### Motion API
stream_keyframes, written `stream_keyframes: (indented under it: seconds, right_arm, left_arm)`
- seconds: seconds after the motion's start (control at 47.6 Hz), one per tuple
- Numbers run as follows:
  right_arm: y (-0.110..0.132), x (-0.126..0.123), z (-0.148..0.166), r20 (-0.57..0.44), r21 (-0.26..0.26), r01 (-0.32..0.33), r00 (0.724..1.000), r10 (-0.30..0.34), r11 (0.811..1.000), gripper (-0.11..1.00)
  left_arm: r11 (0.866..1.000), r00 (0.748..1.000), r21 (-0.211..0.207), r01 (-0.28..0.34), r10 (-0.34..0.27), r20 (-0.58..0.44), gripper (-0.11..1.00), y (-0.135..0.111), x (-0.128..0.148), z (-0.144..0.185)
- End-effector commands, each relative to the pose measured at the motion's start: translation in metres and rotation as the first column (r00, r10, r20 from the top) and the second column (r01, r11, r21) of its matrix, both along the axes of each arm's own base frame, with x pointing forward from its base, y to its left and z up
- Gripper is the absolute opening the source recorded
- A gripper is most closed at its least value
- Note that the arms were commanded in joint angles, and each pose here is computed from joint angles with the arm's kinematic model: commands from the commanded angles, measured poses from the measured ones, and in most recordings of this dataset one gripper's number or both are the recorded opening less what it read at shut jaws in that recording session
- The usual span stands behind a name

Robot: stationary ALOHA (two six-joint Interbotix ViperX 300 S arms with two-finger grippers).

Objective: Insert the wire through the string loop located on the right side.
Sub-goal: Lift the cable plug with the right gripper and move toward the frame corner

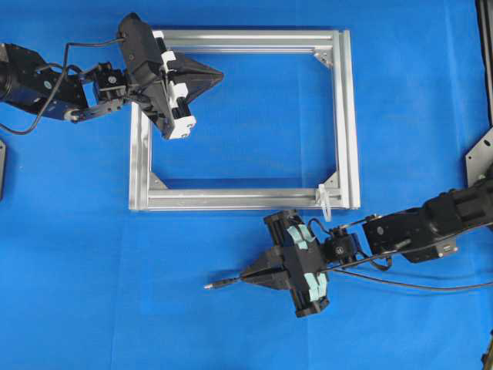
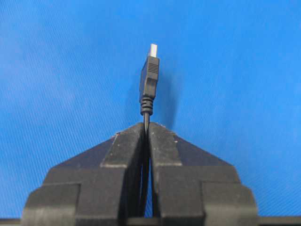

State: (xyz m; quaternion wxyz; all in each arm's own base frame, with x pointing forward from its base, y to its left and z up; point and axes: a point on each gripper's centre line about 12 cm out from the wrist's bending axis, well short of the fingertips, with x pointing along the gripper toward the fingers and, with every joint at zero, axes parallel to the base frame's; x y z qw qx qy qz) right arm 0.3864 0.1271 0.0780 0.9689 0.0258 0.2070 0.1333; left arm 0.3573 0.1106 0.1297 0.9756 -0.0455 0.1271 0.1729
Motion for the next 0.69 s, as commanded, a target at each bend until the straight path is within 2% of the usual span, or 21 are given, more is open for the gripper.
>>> stream_keyframes:
  seconds: [0.0,0.336,0.673]
  right_arm:
    - [0.003,0.003,0.031,0.053,0.020,-0.004,0.999,0.003,1.000,-0.04]
    - [0.003,-0.001,0.078,0.042,0.021,-0.010,0.999,0.009,1.000,-0.04]
    - [0.002,-0.002,0.078,0.033,0.018,-0.011,0.999,0.011,1.000,-0.04]
  left_arm:
    - [1.000,0.999,0.011,0.000,0.000,0.043,0.00,0.001,0.003,0.014]
    - [1.000,0.999,0.012,0.002,-0.002,0.040,0.00,0.000,0.002,0.014]
    - [1.000,0.999,0.012,0.000,-0.001,0.040,0.00,0.001,0.002,0.014]
